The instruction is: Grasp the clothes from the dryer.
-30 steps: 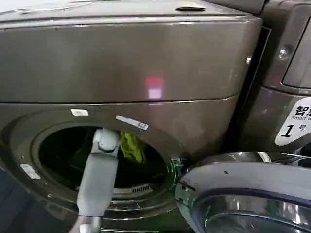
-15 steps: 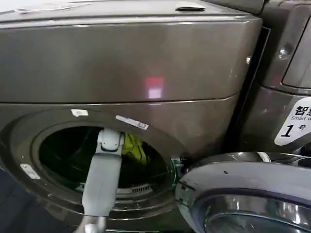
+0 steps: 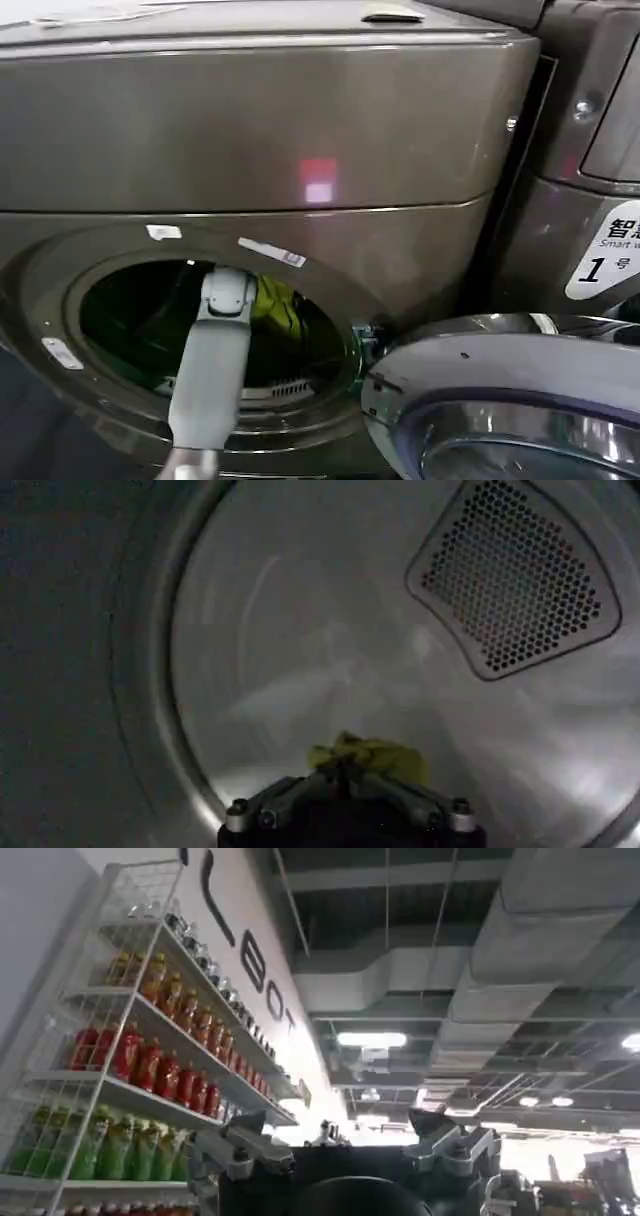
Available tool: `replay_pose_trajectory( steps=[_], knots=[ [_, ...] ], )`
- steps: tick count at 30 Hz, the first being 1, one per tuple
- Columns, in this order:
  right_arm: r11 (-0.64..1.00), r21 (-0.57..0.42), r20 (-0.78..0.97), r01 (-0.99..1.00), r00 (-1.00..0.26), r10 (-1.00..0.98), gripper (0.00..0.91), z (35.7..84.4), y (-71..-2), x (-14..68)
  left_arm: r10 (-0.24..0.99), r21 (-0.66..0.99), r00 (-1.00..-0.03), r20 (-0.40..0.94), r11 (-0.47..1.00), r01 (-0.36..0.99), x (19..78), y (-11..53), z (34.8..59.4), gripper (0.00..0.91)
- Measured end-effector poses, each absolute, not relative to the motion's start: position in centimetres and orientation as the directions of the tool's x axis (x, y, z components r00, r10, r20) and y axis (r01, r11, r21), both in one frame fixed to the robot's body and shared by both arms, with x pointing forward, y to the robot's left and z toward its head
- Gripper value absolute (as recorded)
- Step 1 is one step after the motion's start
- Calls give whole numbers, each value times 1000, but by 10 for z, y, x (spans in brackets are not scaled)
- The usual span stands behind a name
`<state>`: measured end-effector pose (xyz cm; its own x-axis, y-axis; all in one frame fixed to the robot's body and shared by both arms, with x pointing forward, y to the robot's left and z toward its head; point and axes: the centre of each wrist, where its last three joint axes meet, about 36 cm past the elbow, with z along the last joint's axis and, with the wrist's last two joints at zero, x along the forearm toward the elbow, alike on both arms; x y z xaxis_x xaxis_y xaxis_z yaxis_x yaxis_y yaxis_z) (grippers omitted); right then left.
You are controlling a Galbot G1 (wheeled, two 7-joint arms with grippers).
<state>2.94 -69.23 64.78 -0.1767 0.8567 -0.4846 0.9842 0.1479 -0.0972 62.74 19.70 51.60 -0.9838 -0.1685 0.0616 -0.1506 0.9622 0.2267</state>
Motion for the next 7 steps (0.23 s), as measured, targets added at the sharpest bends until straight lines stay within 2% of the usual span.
replay_pose_trajectory(
  steps=[7],
  knots=[
    [132,-109,-475,985,-168,864,907,648,-691,26,-164,221,-985,58,964,-148,626,195,516,0]
  ],
)
